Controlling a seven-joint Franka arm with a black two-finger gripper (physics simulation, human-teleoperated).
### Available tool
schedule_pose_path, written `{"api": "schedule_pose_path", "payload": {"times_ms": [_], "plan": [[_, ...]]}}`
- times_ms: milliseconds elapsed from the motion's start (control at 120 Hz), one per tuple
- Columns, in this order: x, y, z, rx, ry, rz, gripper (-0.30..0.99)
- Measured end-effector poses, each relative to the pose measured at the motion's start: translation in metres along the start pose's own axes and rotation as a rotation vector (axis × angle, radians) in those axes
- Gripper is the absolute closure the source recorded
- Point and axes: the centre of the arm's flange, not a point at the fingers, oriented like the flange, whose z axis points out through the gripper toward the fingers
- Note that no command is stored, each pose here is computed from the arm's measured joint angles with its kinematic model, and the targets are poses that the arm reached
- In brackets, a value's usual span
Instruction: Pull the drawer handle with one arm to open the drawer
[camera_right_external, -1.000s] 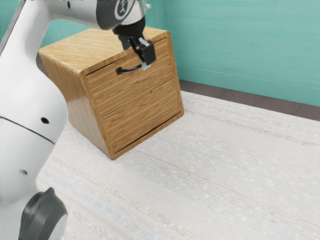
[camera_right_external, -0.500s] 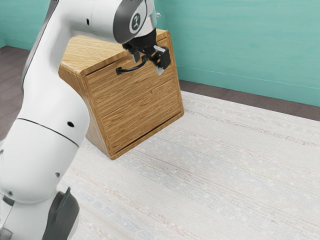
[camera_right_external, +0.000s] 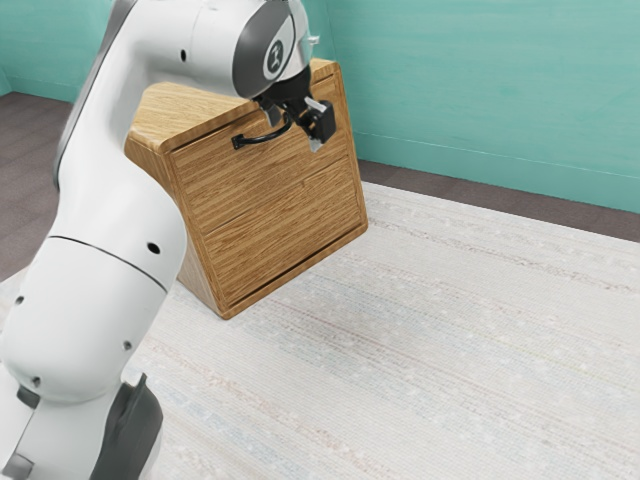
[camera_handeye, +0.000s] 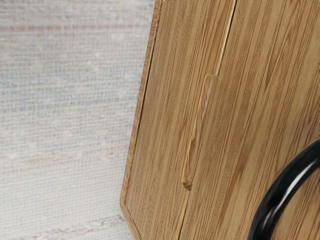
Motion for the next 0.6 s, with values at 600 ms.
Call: {"api": "schedule_pose_path", "payload": {"times_ms": [600], "plan": [[0.0,0.015,0.02,-0.031,0.014,0.285,0.19]]}}
